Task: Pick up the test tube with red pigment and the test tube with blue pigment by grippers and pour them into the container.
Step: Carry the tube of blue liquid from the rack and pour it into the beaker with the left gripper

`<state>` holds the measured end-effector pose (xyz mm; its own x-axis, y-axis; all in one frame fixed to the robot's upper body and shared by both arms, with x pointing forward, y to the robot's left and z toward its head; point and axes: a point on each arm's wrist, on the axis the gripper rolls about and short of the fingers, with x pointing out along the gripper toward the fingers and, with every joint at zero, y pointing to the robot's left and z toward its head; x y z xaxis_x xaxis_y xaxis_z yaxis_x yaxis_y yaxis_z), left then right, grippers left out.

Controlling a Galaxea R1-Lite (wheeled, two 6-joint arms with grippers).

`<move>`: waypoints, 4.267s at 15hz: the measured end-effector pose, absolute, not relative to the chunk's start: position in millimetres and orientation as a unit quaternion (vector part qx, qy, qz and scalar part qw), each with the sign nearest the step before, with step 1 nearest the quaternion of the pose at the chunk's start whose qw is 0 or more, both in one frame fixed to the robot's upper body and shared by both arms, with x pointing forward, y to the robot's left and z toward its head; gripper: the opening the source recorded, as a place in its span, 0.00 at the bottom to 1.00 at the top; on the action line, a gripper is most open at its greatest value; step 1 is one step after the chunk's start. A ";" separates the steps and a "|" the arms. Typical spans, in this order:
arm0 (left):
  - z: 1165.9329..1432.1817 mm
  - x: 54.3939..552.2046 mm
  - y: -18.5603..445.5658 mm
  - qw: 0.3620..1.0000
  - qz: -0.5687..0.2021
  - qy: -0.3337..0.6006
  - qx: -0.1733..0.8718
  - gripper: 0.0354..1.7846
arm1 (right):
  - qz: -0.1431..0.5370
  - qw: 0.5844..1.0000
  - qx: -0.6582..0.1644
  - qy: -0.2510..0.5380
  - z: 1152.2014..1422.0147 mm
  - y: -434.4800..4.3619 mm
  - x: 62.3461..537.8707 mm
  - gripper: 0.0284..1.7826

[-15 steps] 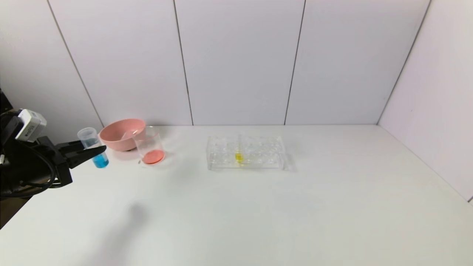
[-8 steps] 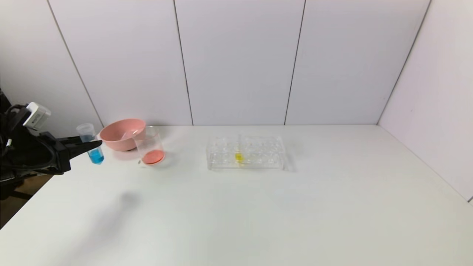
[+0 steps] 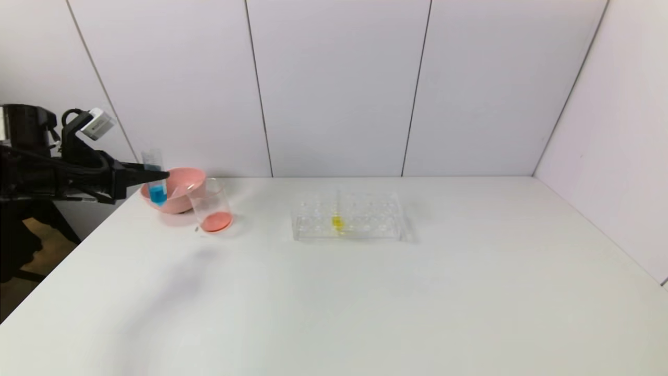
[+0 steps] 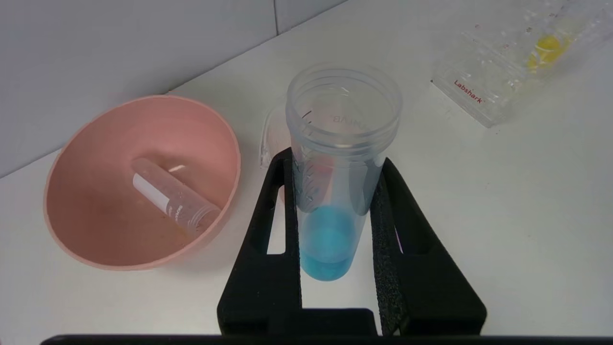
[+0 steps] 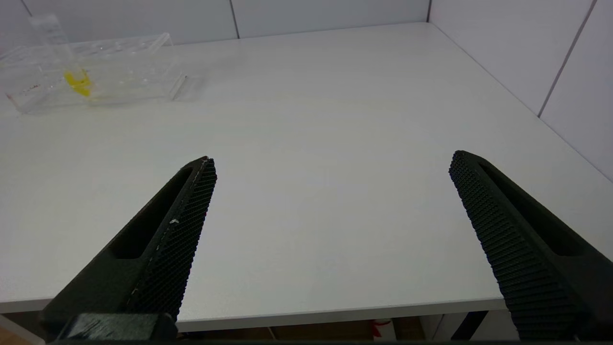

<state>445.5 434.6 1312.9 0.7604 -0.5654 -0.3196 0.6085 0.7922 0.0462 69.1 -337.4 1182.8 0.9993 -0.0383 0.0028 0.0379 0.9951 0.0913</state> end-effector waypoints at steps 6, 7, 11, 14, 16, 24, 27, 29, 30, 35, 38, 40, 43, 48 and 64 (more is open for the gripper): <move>1337.1 473.4 423.2 0.913 -0.314 0.237 0.110 0.23 | -0.019 0.999 0.046 -0.002 1182.8 -337.4 69.1 1.00; 1341.7 475.1 421.0 0.909 -0.311 0.251 0.117 0.23 | -0.019 0.999 0.046 -0.002 1182.8 -337.4 69.1 1.00; 1347.6 477.5 409.2 0.891 -0.296 0.306 0.157 0.23 | -0.019 0.999 0.046 -0.002 1182.8 -337.4 69.1 1.00; 1348.5 480.8 403.2 0.884 -0.286 0.309 0.202 0.23 | -0.019 0.999 0.046 -0.002 1182.8 -337.3 69.1 1.00; 1348.8 482.0 400.6 0.875 -0.275 0.314 0.246 0.23 | -0.019 0.999 0.046 -0.002 1182.8 -337.4 69.1 1.00; 1348.5 488.3 378.0 0.816 -0.264 0.322 0.401 0.23 | -0.019 0.999 0.046 -0.002 1182.8 -337.4 69.1 1.00; 1346.4 491.8 367.7 0.797 -0.261 0.324 0.438 0.23 | -0.019 0.999 0.046 -0.002 1182.8 -337.4 69.1 1.00; 1346.6 495.4 358.5 0.788 -0.257 0.317 0.461 0.23 | -0.019 0.999 0.046 -0.002 1182.8 -337.4 69.1 1.00; 1346.3 496.3 353.4 0.783 -0.257 0.317 0.470 0.23 | -0.019 0.999 0.046 -0.002 1182.8 -337.4 69.1 1.00; 1346.6 498.1 334.3 0.741 -0.221 0.337 0.537 0.23 | -0.019 0.999 0.046 -0.002 1182.8 -337.4 69.1 1.00; 1346.1 498.3 327.1 0.726 -0.210 0.345 0.556 0.23 | -0.019 0.999 0.046 -0.002 1182.8 -337.4 69.1 1.00; 1344.2 498.8 323.4 0.715 -0.204 0.354 0.567 0.23 | -0.019 0.999 0.046 -0.002 1182.8 -337.4 69.1 1.00; 1342.0 498.6 316.7 0.704 -0.206 0.360 0.577 0.23 | -0.019 0.999 0.046 -0.002 1182.8 -337.4 69.1 1.00; 1337.7 496.2 307.1 0.673 -0.202 0.384 0.599 0.23 | -0.019 0.999 0.046 -0.002 1182.8 -337.4 69.1 1.00; 1324.2 504.5 299.5 0.640 -0.179 0.409 0.626 0.23 | -0.019 0.999 0.046 -0.002 1182.8 -337.4 69.1 1.00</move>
<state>504.5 299.5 1324.2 0.6022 0.2829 -0.7465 0.7400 0.1529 0.6550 69.1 -337.4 1182.8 0.9993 -0.0383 0.0028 0.0379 0.9951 0.0917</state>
